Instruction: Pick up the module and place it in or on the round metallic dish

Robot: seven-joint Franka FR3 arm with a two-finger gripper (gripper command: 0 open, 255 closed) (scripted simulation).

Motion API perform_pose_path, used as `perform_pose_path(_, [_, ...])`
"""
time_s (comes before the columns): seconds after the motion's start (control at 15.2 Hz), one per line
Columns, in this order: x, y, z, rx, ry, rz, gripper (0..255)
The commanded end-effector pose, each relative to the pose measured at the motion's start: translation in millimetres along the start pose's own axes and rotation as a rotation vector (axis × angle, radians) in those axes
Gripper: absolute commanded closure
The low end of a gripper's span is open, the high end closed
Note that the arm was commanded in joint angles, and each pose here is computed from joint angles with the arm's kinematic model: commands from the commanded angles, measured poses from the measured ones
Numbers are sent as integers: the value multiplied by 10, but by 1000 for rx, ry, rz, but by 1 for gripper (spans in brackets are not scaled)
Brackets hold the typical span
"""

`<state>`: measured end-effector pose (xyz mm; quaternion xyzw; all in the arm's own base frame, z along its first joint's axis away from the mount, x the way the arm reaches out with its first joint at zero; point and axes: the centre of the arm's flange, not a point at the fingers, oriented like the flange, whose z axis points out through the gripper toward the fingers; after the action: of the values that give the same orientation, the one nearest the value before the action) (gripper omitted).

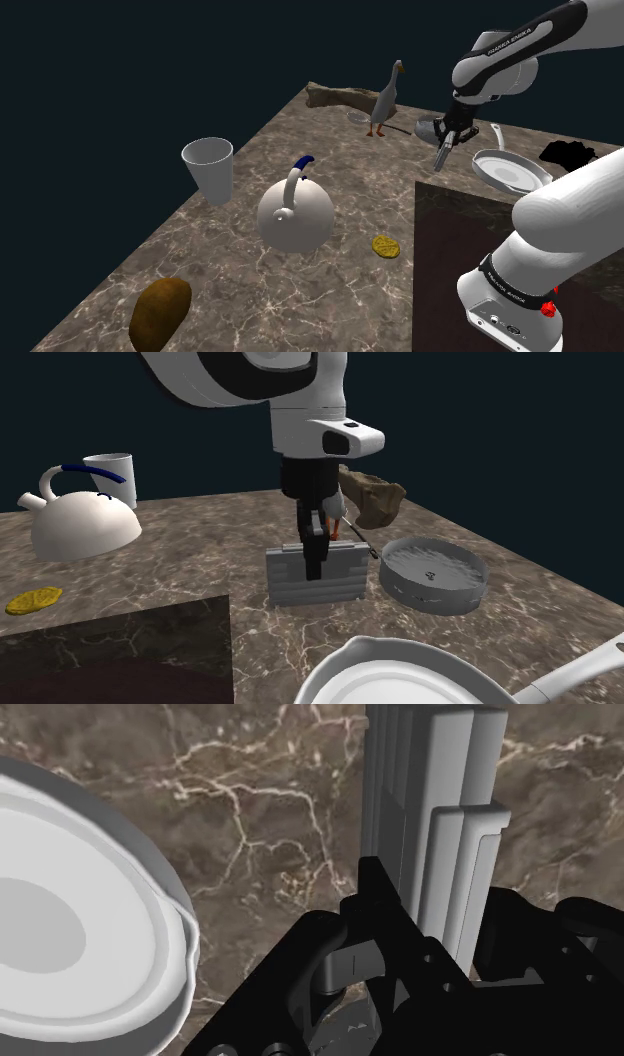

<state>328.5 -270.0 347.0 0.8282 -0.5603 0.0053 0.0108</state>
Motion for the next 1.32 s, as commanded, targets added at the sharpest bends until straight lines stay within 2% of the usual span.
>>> perform_pose_path(0.0, [0,-7,-96,0,0,0,255])
perform_pose_path(1.25, [21,5,-1085,0,0,0,255])
